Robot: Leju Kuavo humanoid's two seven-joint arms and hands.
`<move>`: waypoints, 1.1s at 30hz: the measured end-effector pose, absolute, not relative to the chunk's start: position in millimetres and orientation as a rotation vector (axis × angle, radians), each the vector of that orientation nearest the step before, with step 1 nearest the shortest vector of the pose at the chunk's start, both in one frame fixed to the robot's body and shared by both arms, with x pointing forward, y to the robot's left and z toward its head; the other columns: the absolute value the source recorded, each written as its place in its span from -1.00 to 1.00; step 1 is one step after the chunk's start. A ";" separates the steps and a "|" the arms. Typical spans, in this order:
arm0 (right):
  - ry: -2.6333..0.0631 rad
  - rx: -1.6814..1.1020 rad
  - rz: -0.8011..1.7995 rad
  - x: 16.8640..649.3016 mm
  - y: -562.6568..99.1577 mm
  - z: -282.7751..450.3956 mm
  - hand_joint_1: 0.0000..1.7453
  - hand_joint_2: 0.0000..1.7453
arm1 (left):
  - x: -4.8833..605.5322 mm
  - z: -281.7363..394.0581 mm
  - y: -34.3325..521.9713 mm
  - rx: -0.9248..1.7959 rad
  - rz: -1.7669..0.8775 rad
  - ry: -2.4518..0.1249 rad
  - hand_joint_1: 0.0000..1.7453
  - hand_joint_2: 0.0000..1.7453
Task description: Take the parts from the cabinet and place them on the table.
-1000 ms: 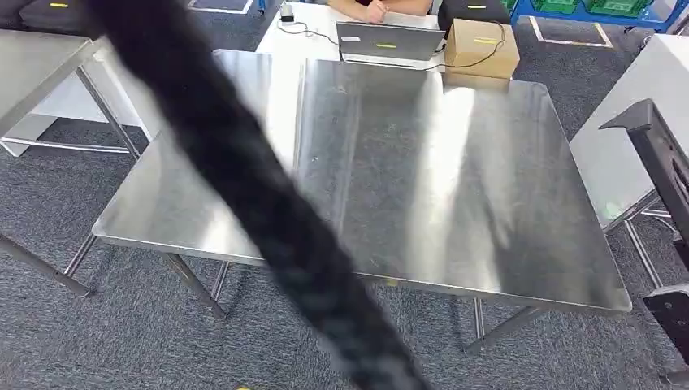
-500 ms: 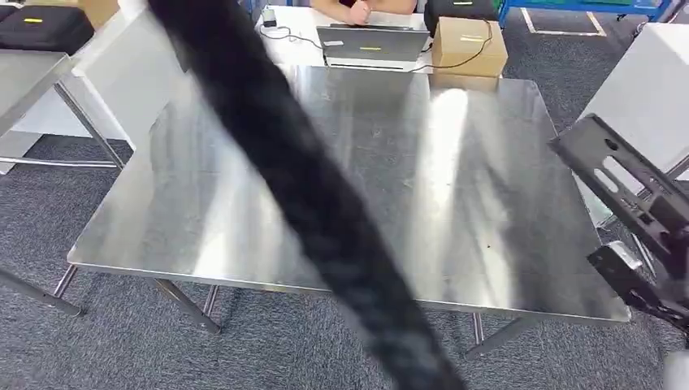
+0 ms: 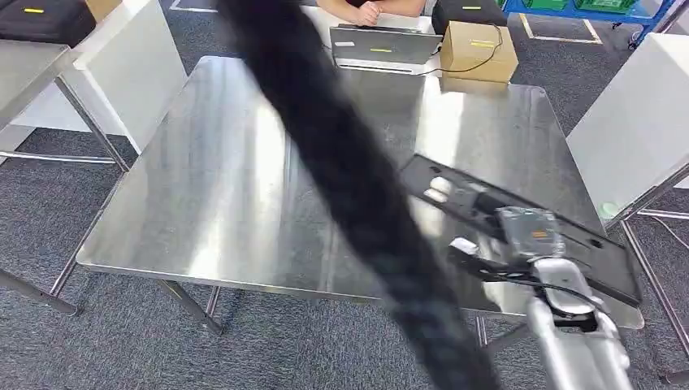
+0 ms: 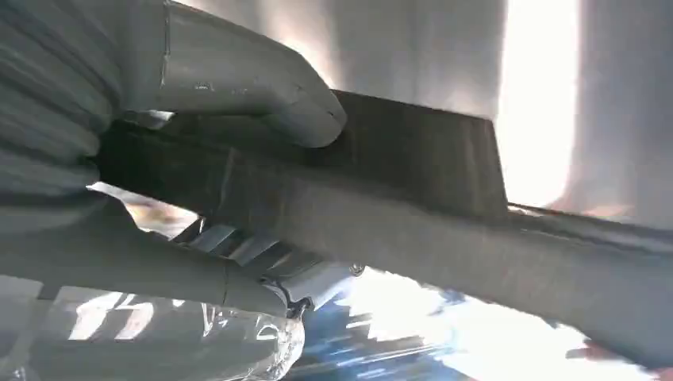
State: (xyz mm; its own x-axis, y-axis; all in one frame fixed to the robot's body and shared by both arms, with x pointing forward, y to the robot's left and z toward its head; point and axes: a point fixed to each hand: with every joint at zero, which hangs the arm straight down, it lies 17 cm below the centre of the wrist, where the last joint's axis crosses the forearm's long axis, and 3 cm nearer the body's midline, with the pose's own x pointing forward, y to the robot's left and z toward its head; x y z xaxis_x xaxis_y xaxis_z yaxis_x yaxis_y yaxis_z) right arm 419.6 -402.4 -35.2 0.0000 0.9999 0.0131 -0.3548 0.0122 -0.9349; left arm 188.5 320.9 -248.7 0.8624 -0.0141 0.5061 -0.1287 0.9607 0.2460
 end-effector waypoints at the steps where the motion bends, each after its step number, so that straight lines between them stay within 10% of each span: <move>1: -0.952 -0.880 1.399 424.0 -377.3 -47.4 0.74 1.00 | 193.4 -247.4 318.8 0.274 0.056 -0.536 -1.00 -1.00; 18: -0.938 -0.769 1.508 474.8 -245.5 -74.4 0.74 1.00 | 191.8 -247.3 317.2 0.278 0.094 -0.537 -1.00 -1.00; 19: -0.924 -0.781 1.501 476.9 -248.8 -73.7 -1.00 -1.00 | 187.2 -248.6 318.2 0.284 0.093 -0.530 -1.00 1.00; 24: -0.861 -0.816 1.467 477.8 -268.9 -76.9 -1.00 -1.00 | 171.5 -253.0 318.1 0.278 0.112 -0.511 -1.00 1.00; 25: -0.855 -0.818 1.465 477.6 -271.0 -77.5 -1.00 -1.00 | 169.4 -253.6 318.2 0.277 0.113 -0.508 -1.00 -1.00; 33: -0.852 -0.839 1.424 484.0 -281.9 -71.8 -1.00 -1.00 | 160.4 -258.0 316.0 0.274 0.097 -0.458 -1.00 -1.00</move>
